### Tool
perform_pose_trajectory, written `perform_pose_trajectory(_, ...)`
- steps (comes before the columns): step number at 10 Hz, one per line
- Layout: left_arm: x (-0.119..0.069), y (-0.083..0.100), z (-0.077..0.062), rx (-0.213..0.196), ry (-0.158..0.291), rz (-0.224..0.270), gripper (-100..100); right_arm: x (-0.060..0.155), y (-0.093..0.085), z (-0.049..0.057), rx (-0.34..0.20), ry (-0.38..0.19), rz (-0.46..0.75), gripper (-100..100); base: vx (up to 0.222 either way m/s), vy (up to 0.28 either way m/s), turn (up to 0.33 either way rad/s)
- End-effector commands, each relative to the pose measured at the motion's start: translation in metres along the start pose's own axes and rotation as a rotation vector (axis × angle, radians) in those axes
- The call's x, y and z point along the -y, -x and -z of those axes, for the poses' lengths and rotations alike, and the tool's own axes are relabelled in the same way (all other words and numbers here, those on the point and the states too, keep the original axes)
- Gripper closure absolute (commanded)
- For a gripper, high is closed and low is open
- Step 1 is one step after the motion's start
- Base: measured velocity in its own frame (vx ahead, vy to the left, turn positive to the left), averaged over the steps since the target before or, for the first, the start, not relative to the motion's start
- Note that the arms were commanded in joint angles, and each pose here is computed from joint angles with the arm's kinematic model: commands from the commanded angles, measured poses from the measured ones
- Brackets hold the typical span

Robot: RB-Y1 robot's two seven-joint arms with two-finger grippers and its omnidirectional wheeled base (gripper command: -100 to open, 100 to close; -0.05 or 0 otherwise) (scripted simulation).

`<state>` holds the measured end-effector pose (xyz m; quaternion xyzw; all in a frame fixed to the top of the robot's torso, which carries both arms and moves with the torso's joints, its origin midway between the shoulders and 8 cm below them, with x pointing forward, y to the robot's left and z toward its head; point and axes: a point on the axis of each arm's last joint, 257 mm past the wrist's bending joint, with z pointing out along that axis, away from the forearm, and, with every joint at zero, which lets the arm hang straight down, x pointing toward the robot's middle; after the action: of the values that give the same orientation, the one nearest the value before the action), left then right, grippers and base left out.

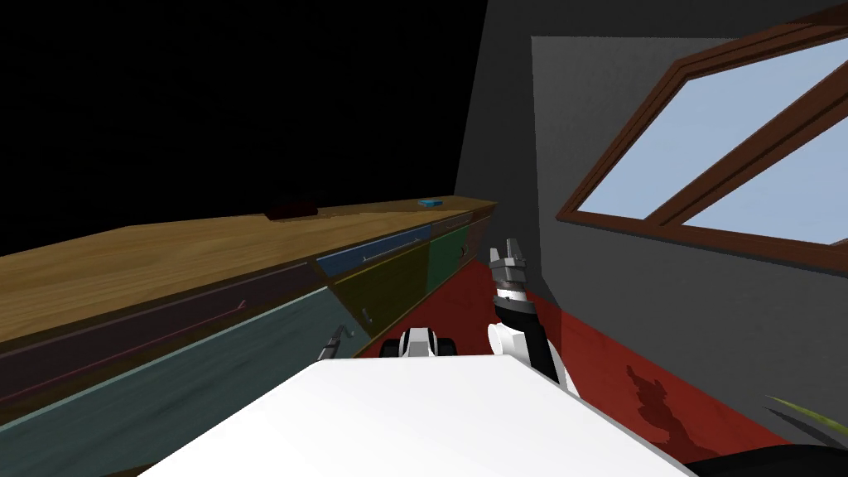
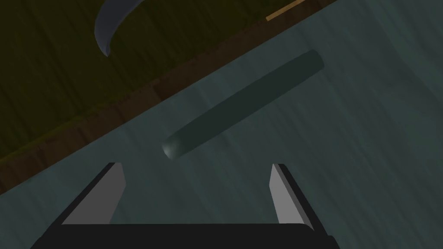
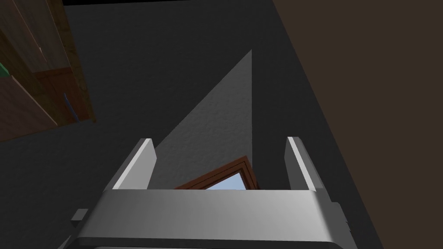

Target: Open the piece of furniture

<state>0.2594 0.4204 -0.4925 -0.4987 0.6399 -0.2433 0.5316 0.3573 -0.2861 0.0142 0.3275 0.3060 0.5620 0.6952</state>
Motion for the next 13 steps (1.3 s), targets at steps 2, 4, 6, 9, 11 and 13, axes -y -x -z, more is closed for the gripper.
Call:
perform_pose_trajectory(2, -0.026, -0.003, 0.01, -0.009, 0.062, -0.005, -100, 0.0, 0.0, 0.0, 0.0, 0.0, 0.0, 0, 0.068, -0.088, 0.053)
perform_pose_trajectory(4, -0.02, -0.015, 0.005, -0.011, 0.053, -0.008, -100, 0.0, 0.0, 0.0, 0.0, 0.0, 0.0, 0, 0.046, 0.013, 0.021)
perform_pose_trajectory(6, -0.021, -0.011, 0.006, -0.01, 0.053, -0.005, 100, 0.0, 0.0, 0.0, 0.0, 0.0, 0.0, 0, 0.024, 0.025, 0.0)
perform_pose_trajectory(9, -0.014, -0.032, 0.025, -0.098, 0.001, -0.054, 100, 0.0, 0.0, 0.0, 0.0, 0.0, 0.0, 0, -0.195, 0.02, -0.145)
perform_pose_trajectory(11, -0.008, -0.05, 0.042, -0.168, -0.037, -0.083, 100, 0.0, 0.0, 0.0, 0.0, 0.001, 0.0, 0, -0.278, 0.032, -0.157)
perform_pose_trajectory(13, -0.004, -0.069, 0.061, -0.243, -0.075, -0.106, 100, 0.0, 0.0, 0.0, 0.0, 0.0, 0.0, 0, -0.269, 0.017, -0.151)
